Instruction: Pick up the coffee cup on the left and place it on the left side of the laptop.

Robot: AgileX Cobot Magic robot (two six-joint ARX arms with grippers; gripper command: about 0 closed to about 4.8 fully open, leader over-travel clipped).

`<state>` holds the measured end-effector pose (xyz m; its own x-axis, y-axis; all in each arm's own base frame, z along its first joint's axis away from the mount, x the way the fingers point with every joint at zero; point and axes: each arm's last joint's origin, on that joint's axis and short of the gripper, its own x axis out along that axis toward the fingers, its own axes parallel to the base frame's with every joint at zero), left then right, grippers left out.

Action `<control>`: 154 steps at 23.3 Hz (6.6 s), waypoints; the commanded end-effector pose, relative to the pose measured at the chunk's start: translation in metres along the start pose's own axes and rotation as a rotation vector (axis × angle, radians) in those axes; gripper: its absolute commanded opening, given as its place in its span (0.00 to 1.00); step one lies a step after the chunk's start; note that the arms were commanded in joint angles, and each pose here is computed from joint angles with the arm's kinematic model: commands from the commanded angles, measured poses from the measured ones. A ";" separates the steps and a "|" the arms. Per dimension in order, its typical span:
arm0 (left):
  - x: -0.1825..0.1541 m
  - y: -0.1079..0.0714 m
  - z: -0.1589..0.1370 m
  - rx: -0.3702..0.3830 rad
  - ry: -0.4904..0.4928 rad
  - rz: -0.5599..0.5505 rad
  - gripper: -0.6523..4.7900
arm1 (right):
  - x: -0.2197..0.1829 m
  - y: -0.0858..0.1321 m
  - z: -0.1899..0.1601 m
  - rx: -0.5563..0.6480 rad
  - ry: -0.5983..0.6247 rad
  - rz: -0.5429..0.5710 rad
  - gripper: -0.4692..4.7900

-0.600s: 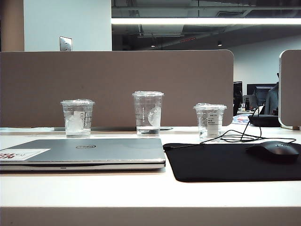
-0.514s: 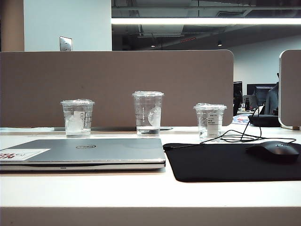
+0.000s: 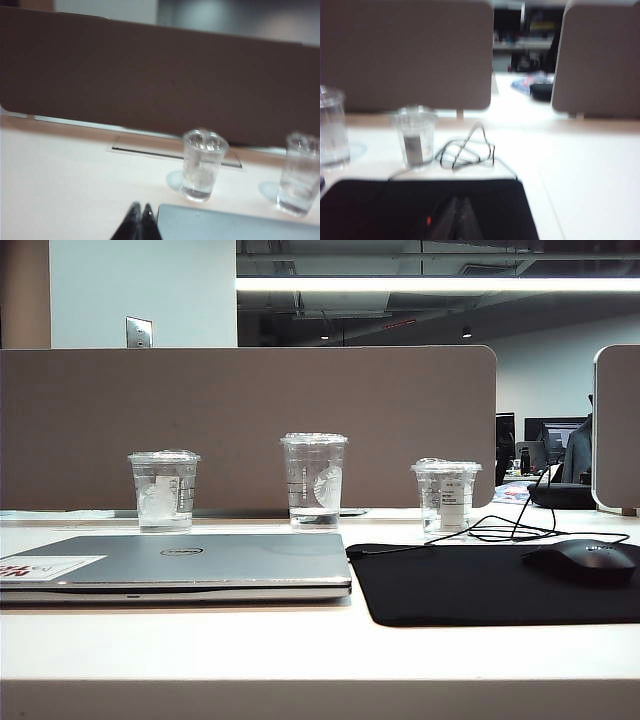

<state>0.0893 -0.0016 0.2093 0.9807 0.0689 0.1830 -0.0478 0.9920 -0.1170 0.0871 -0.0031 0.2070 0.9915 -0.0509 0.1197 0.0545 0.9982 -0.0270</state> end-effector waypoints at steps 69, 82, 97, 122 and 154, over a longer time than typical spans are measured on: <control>0.317 -0.094 -0.153 -0.074 0.353 -0.090 1.00 | 0.018 0.084 0.074 0.005 0.200 0.687 0.08; 0.336 -0.098 -0.158 -0.036 0.304 -0.102 1.00 | 0.018 0.084 0.074 0.005 0.201 0.690 0.08; 0.355 -0.100 -0.168 -0.040 0.271 -0.085 1.00 | 0.018 0.084 0.074 0.005 0.201 0.689 0.08; 0.367 -0.102 -0.175 0.024 0.287 -0.090 0.66 | 0.020 0.086 0.072 0.000 0.218 0.707 0.08; 0.322 -0.095 -0.049 0.090 0.222 -0.155 0.46 | 0.020 0.086 0.072 -0.001 0.217 0.707 0.08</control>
<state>0.4282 -0.0830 0.2196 0.9908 -0.1059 -0.0841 0.1048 0.9943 -0.0173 0.1034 0.0843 0.2739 0.7896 0.5943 -0.1528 -0.6045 0.7962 -0.0268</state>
